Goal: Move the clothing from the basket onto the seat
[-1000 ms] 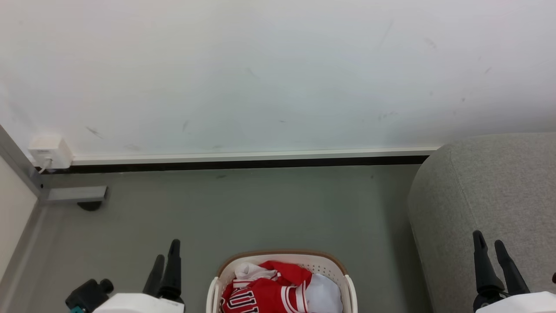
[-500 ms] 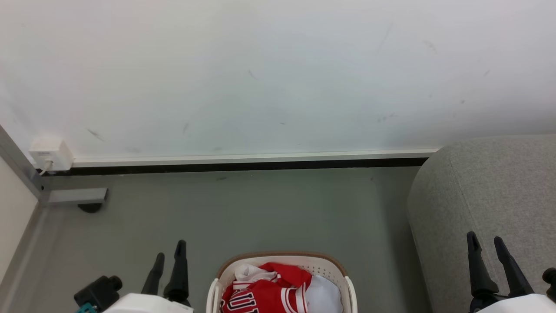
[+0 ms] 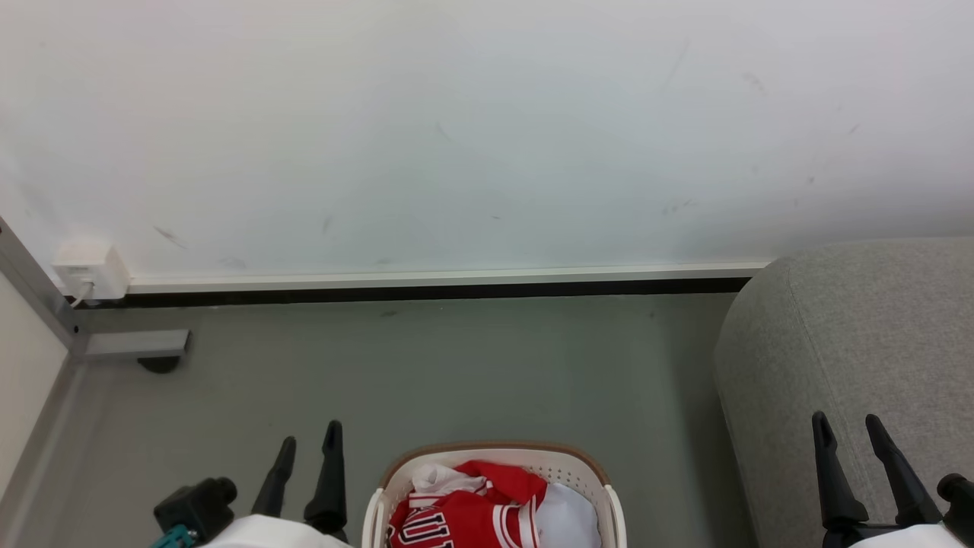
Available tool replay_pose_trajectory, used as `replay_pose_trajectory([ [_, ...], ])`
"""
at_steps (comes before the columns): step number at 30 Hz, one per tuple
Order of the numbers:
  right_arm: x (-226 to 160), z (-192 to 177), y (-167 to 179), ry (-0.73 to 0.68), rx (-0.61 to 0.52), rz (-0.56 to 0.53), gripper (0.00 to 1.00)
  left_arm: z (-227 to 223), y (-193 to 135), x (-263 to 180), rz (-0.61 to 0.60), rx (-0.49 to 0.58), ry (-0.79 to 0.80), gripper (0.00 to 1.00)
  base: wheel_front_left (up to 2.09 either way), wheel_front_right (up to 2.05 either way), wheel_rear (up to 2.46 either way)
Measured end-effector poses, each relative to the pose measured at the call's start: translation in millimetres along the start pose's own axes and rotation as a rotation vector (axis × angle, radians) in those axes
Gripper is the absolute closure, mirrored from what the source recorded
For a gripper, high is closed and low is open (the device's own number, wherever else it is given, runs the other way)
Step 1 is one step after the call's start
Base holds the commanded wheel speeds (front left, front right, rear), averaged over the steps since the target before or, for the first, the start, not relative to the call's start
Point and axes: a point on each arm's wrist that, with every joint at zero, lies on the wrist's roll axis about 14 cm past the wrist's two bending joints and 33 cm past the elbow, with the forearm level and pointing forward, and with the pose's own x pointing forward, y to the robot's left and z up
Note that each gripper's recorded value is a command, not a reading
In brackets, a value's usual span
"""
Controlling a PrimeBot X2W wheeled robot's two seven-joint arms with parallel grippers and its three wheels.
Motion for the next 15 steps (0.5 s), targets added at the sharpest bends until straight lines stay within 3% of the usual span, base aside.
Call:
replay_pose_trajectory([
  [15,-1.4,1.8,2.1,-0.015,-0.129,0.022,0.00,-4.8,-10.5,-1.8,-0.052,0.174,-0.005,0.00,0.00,0.00,0.00],
])
